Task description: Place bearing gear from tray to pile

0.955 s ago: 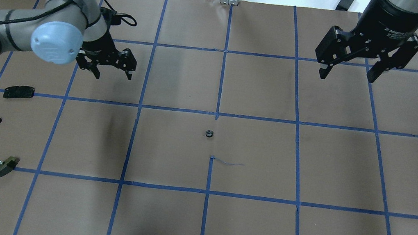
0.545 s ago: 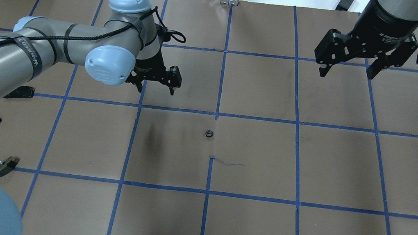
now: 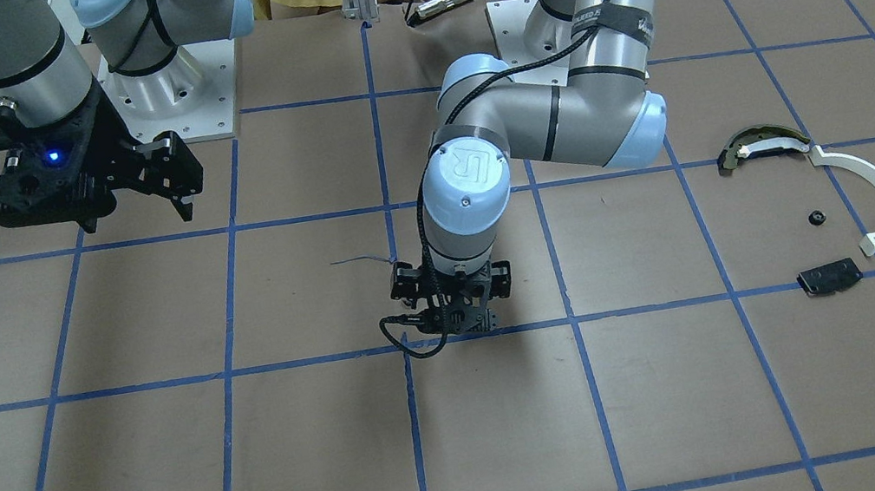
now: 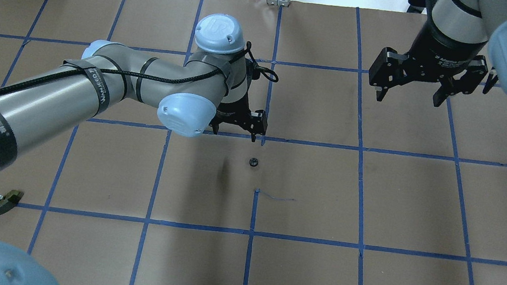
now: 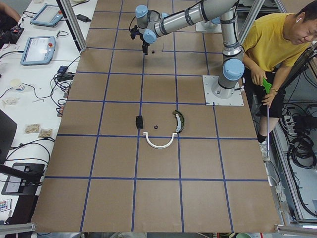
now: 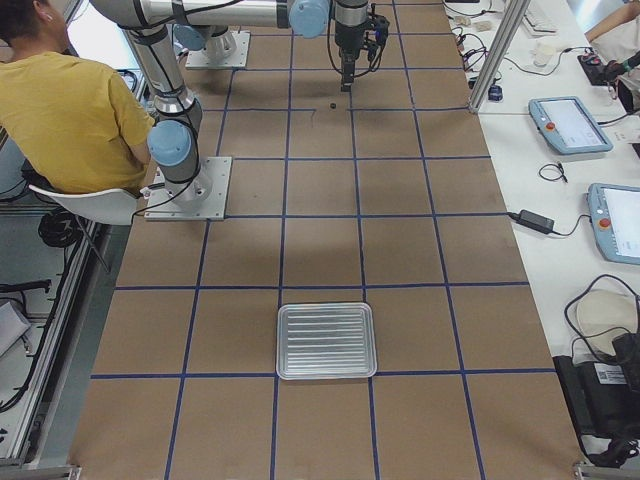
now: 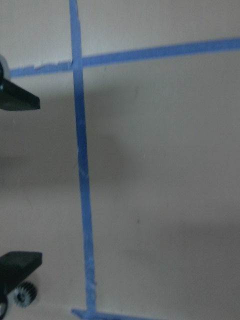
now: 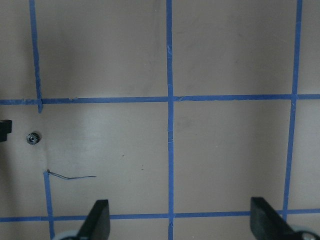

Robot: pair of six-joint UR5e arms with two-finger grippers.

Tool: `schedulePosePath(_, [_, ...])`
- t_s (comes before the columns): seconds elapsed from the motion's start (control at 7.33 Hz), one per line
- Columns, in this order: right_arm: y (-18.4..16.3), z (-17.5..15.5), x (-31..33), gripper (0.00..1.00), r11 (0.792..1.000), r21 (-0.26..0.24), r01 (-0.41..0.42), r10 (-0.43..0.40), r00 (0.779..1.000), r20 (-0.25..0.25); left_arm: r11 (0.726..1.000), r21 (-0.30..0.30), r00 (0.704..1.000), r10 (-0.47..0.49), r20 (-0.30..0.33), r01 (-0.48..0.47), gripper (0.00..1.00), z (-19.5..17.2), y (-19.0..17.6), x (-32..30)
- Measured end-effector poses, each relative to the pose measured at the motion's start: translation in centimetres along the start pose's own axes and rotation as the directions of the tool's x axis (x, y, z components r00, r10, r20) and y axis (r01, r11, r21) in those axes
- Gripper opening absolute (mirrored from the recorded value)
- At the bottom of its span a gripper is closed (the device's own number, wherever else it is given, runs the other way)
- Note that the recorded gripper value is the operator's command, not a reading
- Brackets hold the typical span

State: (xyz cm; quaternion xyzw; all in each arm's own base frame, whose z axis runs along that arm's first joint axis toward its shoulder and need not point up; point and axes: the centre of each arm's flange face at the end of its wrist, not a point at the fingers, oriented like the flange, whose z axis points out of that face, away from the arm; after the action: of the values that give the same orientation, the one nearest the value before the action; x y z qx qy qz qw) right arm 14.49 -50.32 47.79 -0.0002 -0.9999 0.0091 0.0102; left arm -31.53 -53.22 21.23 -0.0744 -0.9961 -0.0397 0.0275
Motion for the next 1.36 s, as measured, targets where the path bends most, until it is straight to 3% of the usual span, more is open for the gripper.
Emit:
schedulePosePath(0.41, [-2.0, -1.5, 1.8, 1.0, 0.999, 0.035, -0.013, 0.013, 1.0, 0.011, 0.998, -0.036, 0.999, 0.049, 0.007, -0.049, 0.87, 2.8, 0.9, 2.9])
schedulePosePath(0.95, [-2.0, -0.3, 2.8, 1.0, 0.999, 0.031, -0.027, 0.027, 1.0, 0.008, 0.996, -0.061, 0.998, 0.066, 0.023, -0.064, 0.75, 4.3, 1.5, 3.9])
schedulePosePath(1.23, [-2.2, 0.0, 3.1, 1.0, 0.999, 0.027, -0.027, 0.027, 1.0, 0.005, 0.996, -0.068, 0.998, 0.053, 0.025, -0.051, 0.37, 4.8, 1.5, 3.9])
schedulePosePath(1.36, [-2.2, 0.0, 3.1, 1.0, 0.999, 0.025, -0.027, 0.027, 1.0, 0.006, 0.996, -0.07, 0.998, 0.049, 0.026, -0.047, 0.05, 5.0, 1.5, 4.0])
